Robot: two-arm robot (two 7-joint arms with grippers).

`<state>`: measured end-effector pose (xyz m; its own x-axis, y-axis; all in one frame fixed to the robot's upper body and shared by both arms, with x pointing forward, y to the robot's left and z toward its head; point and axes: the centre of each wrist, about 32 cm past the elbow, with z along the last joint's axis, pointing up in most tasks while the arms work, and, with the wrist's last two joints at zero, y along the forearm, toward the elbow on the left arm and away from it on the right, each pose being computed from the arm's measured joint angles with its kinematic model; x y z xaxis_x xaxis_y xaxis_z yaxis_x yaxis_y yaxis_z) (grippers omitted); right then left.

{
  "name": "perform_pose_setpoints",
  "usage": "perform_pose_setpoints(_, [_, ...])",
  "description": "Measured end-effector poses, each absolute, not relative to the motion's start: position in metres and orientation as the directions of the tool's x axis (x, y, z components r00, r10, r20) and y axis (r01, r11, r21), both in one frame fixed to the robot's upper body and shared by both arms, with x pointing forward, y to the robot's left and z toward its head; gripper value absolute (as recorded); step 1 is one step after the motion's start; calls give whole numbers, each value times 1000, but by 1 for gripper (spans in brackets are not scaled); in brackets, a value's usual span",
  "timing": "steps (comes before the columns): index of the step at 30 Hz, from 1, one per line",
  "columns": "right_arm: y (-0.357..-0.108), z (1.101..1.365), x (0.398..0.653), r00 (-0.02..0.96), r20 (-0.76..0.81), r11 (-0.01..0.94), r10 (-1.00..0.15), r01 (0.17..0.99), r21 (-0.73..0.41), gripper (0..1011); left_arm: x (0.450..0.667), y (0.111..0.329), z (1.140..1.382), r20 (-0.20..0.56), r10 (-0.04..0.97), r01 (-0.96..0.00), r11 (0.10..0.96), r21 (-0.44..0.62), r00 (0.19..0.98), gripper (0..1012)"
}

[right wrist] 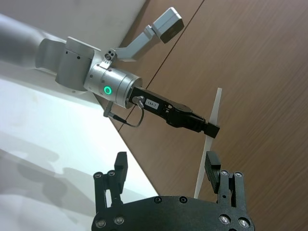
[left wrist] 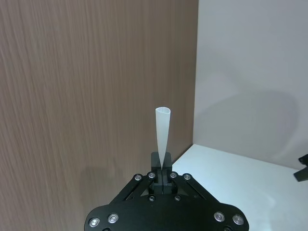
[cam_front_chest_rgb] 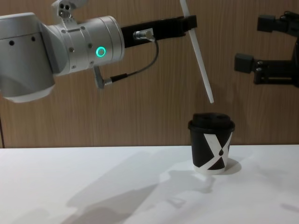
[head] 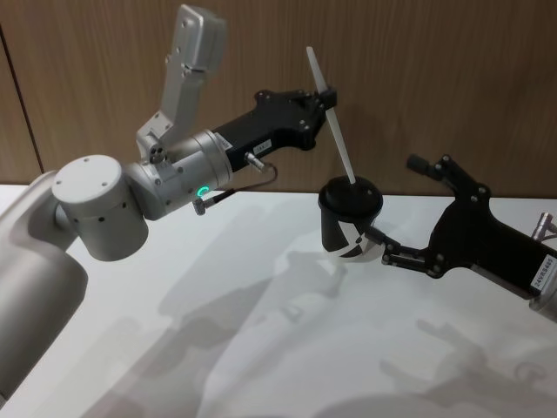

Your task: Pick up the straw with one hand, pass it to the other hand, and insert it into the cup.

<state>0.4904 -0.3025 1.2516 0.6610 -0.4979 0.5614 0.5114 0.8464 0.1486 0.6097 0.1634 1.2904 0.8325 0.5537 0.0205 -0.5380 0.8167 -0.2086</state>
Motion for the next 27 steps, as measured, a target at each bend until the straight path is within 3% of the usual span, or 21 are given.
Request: perform_pose_setpoints(27, [-303, 1252, 490, 661, 561, 846, -498, 511, 149, 1001, 641, 148, 1289, 58, 509, -493, 853, -173, 859, 1])
